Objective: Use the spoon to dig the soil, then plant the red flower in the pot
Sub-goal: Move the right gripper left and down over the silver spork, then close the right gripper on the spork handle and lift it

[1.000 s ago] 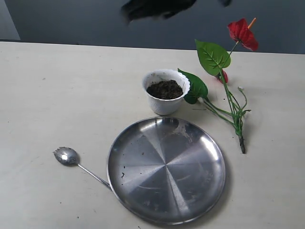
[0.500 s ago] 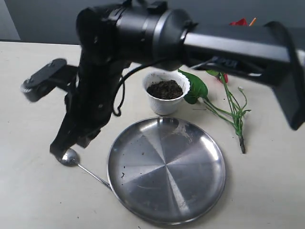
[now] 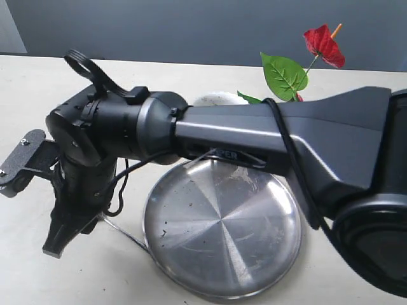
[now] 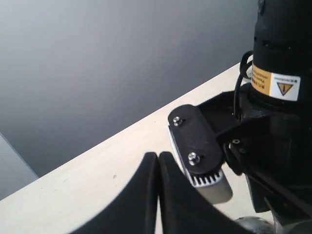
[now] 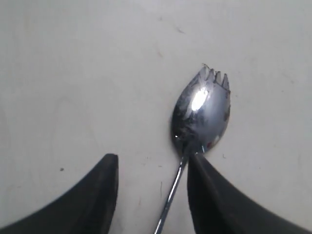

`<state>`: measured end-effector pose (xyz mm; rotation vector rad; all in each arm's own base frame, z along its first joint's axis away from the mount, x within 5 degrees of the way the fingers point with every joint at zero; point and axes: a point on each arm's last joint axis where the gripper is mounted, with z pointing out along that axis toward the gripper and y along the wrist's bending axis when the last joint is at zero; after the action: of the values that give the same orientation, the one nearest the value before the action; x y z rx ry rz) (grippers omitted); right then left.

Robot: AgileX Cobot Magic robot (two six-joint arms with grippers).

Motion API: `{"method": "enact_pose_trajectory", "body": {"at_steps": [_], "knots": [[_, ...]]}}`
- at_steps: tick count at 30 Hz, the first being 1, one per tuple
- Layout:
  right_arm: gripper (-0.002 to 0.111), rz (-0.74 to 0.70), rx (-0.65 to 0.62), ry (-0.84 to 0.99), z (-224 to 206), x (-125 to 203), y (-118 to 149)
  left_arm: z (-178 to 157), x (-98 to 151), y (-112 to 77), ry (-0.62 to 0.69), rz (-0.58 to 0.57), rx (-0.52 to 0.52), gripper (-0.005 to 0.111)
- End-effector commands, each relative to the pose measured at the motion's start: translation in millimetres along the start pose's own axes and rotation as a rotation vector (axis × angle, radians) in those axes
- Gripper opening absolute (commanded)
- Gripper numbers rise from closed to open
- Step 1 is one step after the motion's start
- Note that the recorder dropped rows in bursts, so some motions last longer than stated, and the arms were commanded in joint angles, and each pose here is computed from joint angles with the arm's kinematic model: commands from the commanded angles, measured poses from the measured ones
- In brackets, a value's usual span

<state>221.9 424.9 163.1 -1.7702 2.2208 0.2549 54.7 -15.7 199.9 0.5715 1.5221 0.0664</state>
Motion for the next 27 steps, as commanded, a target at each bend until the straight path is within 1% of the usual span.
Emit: {"method": "enact_pose_trajectory", "body": {"at_steps": [1, 11, 14, 15, 17, 20, 21, 22, 27], "knots": [[0.045, 0.018, 0.034, 0.028, 14.5, 3.8, -5.8, -0.5, -2.2, 0.0, -0.021, -0.013, 0.005, 0.001], [0.045, 0.038, 0.028, 0.09, 47.1, 14.0, -5.6, -0.5, -2.2, 0.0, -0.021, -0.013, 0.005, 0.001], [0.045, 0.04, 0.03, 0.082, 50.0, 13.8, -5.8, -0.5, -2.0, 0.0, -0.02, -0.013, 0.005, 0.001], [0.043, 0.044, 0.026, 0.077, 50.2, 13.4, -5.4, -0.5, -2.0, 0.0, -0.02, -0.013, 0.005, 0.001], [0.037, 0.045, 0.026, 0.072, 50.3, 13.0, -5.4, -0.5, -2.0, 0.0, -0.02, -0.013, 0.005, 0.001], [0.017, 0.05, 0.022, 0.067, 50.3, 12.5, -5.1, -0.5, -2.0, 0.0, -0.02, -0.013, 0.005, 0.001], [0.007, 0.051, 0.02, 0.062, 50.4, 11.7, -4.0, -0.5, -2.0, 0.0, -0.02, -0.013, 0.005, 0.001], [0.001, 0.054, 0.017, 0.059, 50.4, 11.5, -3.7, -0.5, -2.0, 0.0, -0.02, -0.013, 0.005, 0.001], [0.0, 0.065, 0.012, 0.045, 50.5, 10.3, -3.3, -0.5, -2.0, 0.0, -0.02, -0.013, 0.005, 0.001]]}}
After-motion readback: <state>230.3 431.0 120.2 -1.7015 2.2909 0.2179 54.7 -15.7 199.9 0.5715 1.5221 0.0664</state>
